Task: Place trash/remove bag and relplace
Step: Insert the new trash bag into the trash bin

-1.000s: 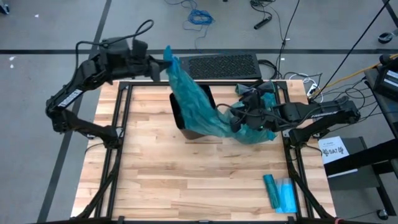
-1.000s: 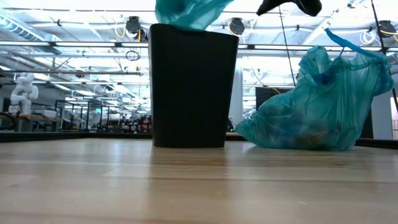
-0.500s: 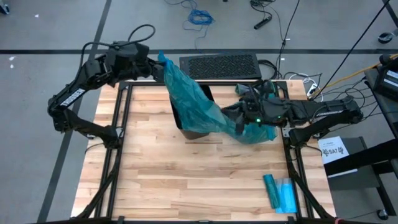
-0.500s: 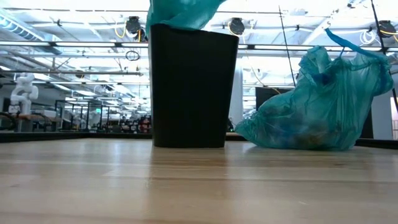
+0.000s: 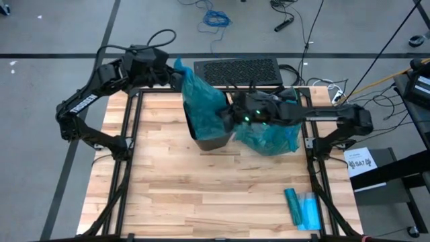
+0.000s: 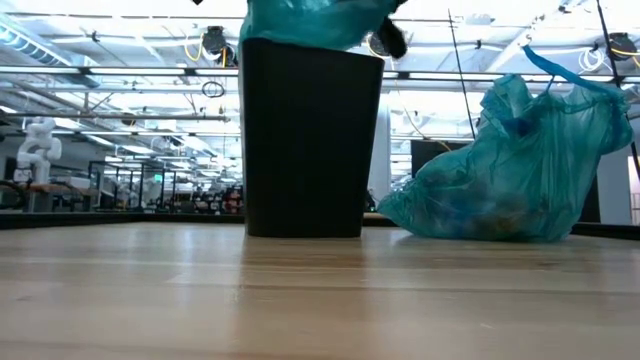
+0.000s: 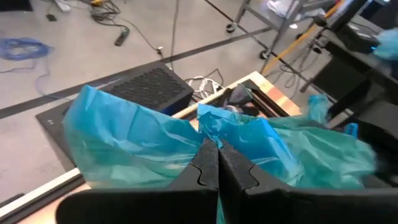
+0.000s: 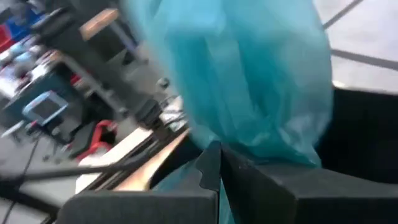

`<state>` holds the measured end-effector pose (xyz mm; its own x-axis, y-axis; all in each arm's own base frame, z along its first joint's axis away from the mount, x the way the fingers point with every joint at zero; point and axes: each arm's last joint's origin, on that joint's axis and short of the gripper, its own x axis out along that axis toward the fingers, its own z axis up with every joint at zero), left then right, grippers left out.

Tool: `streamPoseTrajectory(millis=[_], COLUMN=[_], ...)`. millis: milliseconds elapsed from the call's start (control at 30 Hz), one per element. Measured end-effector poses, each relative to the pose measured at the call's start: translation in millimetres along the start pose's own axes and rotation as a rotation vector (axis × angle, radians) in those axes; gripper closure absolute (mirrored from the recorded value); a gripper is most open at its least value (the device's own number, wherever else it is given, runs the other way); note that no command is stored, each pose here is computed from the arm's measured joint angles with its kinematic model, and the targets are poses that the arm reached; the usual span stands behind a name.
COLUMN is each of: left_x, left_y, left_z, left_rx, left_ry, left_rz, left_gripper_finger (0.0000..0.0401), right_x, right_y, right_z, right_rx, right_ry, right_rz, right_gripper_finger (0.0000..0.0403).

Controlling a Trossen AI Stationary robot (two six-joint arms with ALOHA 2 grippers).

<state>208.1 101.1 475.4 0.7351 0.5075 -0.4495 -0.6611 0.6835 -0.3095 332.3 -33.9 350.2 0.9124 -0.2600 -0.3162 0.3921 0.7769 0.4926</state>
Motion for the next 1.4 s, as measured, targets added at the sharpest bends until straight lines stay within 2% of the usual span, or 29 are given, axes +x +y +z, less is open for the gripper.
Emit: streamPoseTrajectory(millis=[133,300,367,500,600,767,967,1100,1233,1400], left_x=[-1,-3,-3,-4,-5,-6,-6,-6,-6,-6], left_y=[-7,-16,-18,-22,-25,-29,-30,-30,-29,-28], left_z=[-1,-1,-2,-4,-5,-8,-8,-8,-10,-9], left_rx=[0.009,0.019,0.024,0.032,0.048,0.068,0.070,0.071,0.078,0.078], left_ry=[-0.011,-0.027,-0.022,-0.017,-0.013,-0.003,0.001,0.002,0.009,-0.010], left_rz=[-0.044,-0.096,-0.106,-0.121,-0.133,-0.163,-0.171,-0.171,-0.143,-0.102], left_gripper_finger=[0.0401,0.0401,0.0401,0.0401,0.0401,0.0401,0.0401,0.0401,0.0401,0.0401], right_x=[21,43,51,67,72,67,65,60,36,-1], right_y=[-7,9,12,8,10,20,1,5,18,23], right_z=[8,25,26,15,17,35,35,36,45,56], right_rx=[0.027,-0.026,-0.050,-0.057,-0.073,-0.119,-0.031,-0.058,-0.076,-0.096], right_ry=[-0.087,-0.136,-0.065,0.146,0.204,0.157,0.291,0.305,0.277,0.255], right_rz=[0.024,0.160,0.149,0.017,-0.021,0.012,-0.044,-0.004,0.039,-0.010], right_gripper_finger=[0.0403,0.0403,0.0403,0.0403,0.0403,0.0403,0.0403,0.0403,0.0403,0.0403])
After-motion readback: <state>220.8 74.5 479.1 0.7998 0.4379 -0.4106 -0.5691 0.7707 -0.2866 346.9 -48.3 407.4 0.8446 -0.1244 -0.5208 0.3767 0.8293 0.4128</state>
